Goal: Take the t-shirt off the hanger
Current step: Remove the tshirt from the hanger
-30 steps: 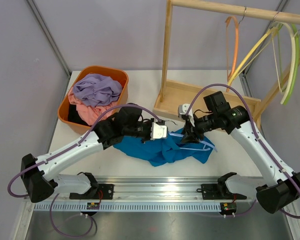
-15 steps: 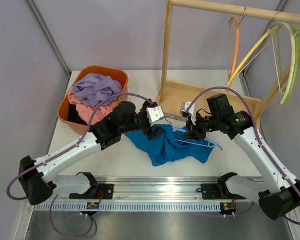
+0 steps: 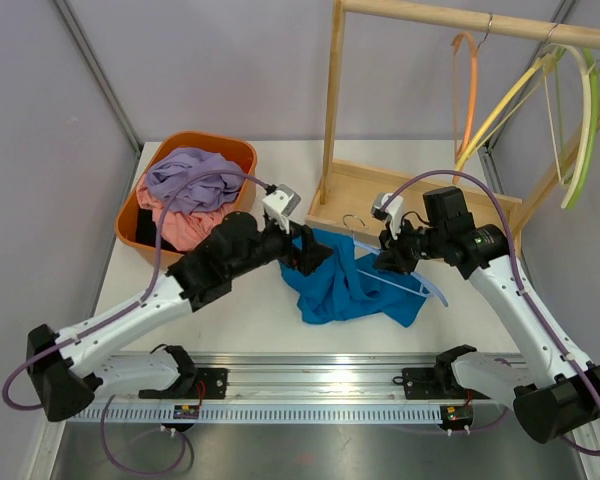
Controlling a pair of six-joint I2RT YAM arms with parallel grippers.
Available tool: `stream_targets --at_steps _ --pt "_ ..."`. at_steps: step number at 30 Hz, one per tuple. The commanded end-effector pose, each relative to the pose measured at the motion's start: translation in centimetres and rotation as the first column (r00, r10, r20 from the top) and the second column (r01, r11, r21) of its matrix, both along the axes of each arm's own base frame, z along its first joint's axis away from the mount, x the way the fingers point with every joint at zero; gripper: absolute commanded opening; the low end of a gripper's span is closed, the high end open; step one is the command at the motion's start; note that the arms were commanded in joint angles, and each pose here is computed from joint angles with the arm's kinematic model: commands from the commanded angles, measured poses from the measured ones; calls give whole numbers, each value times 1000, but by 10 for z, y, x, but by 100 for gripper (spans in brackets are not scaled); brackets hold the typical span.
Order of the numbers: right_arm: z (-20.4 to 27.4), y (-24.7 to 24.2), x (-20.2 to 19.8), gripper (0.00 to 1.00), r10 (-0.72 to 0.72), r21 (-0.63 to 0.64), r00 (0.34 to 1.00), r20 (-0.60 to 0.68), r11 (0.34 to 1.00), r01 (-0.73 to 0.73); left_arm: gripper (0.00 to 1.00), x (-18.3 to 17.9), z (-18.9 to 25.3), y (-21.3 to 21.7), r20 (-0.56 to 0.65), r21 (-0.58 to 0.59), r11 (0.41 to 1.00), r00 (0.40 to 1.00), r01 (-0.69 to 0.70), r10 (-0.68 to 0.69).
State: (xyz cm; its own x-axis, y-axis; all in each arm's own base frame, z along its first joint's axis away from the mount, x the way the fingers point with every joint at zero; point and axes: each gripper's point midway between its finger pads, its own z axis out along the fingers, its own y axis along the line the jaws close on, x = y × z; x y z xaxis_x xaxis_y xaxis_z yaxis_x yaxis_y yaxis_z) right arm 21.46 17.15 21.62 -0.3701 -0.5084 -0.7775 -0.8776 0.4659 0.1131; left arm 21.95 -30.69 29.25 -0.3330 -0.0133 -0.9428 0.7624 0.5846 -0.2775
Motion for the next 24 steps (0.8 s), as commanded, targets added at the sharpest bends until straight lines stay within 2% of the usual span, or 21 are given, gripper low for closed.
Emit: stream_targets --at_steps 1,2,6,11,13,14,16,17,21,23,24 --pt "19 3 14 0 -37 60 996 76 998 33 86 2 -8 -27 -184 -113 990 981 -83 62" --pt "19 2 14 0 -45 62 996 71 997 41 86 14 -19 -29 -215 -96 981 966 -170 146" --pt "17 2 14 0 -53 71 996 66 996 48 84 16 -29 -47 -270 -90 970 943 -228 196" --pt "17 3 11 0 -40 87 997 62 996 34 73 27 -39 -56 -312 -82 950 913 -301 262" --pt "18 2 8 0 -39 91 997 62 995 33 64 32 -36 -60 -301 -120 942 916 -314 267" --pt "17 2 8 0 -37 90 997 63 995 31 55 33 -35 -60 -295 -127 940 917 -316 269" --pt "16 0 8 0 -40 82 997 68 996 35 46 35 -29 -63 -281 -147 941 925 -306 257" --pt "16 -1 8 0 -38 77 996 78 997 32 33 36 -27 -62 -272 -150 941 928 -303 255" --pt "17 -4 3 0 -17 61 996 89 998 12 0 43 -31 -43 -261 -143 930 919 -340 296" --pt "21 -7 2 0 18 34 992 122 999 -22 0 46 -26 -24 -264 -152 917 909 -370 323" --pt "15 -10 -3 0 30 9 995 96 999 -31 0 55 -30 -8 -264 -138 903 894 -407 363"
